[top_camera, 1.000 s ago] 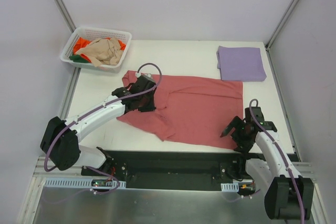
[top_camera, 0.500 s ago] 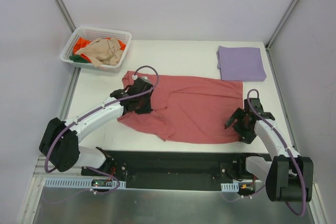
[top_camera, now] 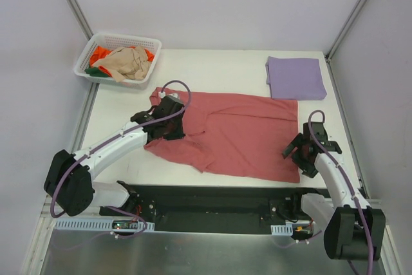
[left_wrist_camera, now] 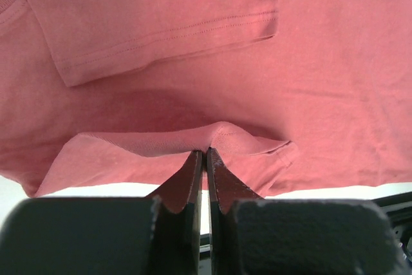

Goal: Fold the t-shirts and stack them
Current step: Grap the side of the flattened tshirt closest away from the robot with both arms

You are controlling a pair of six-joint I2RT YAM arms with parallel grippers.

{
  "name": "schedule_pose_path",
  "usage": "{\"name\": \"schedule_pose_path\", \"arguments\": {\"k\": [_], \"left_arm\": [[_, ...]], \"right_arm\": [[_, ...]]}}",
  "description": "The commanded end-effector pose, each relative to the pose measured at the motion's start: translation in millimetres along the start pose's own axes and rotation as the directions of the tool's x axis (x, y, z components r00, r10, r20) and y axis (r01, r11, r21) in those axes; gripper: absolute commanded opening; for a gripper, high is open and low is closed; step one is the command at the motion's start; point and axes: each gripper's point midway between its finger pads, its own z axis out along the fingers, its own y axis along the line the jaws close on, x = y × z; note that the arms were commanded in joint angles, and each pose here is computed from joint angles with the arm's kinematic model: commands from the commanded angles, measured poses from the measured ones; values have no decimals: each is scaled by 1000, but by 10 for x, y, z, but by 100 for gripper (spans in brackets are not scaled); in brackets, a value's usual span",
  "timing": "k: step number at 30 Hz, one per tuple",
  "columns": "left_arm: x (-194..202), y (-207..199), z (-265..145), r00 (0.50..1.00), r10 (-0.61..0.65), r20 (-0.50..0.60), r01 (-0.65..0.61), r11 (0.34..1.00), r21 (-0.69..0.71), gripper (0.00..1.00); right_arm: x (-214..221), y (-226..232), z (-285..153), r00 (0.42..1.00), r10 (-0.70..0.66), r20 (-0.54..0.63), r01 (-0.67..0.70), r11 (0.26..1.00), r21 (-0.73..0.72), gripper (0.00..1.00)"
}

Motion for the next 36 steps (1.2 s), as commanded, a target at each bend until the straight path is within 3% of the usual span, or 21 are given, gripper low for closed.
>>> {"name": "schedule_pose_path", "arguments": {"k": [1, 5, 8, 17, 21, 25, 32, 36], "left_arm": [[-51, 89, -28, 999, -14, 37, 14, 1000, -18, 0], [-39, 94, -32, 999, -11, 35, 11, 1000, -16, 0], [-26, 103, -37, 999, -12, 33, 12, 1000, -14, 0], [-26, 105, -45, 999, -18, 35, 19, 1000, -14, 0], [-40, 130, -31, 999, -13, 43, 14, 1000, -28, 0], [-37, 123, -36, 999, -10, 42, 11, 1000, -23, 0], [-35, 156, -40, 999, -13, 51, 15, 999, -31, 0], [-44, 141, -33, 999, -13, 50, 15, 1000, -27, 0]], "right_arm": [[144, -141, -26, 999, 38, -16, -37, 999, 30, 87], [266, -118, 1, 997, 37, -60, -37, 999, 0, 79], [368, -147, -37, 994, 30, -108, -30, 1000, 5, 77], [255, -144, -344, 997, 15, -76, -15, 1000, -6, 78], [411, -56, -436, 989, 31, -145, -40, 997, -59, 73], [645, 11, -368, 975, 14, -222, -34, 996, -86, 62], [734, 24, -183, 966, 19, -259, -30, 999, -37, 59], [729, -15, -114, 970, 43, -239, -47, 999, -11, 53]]}}
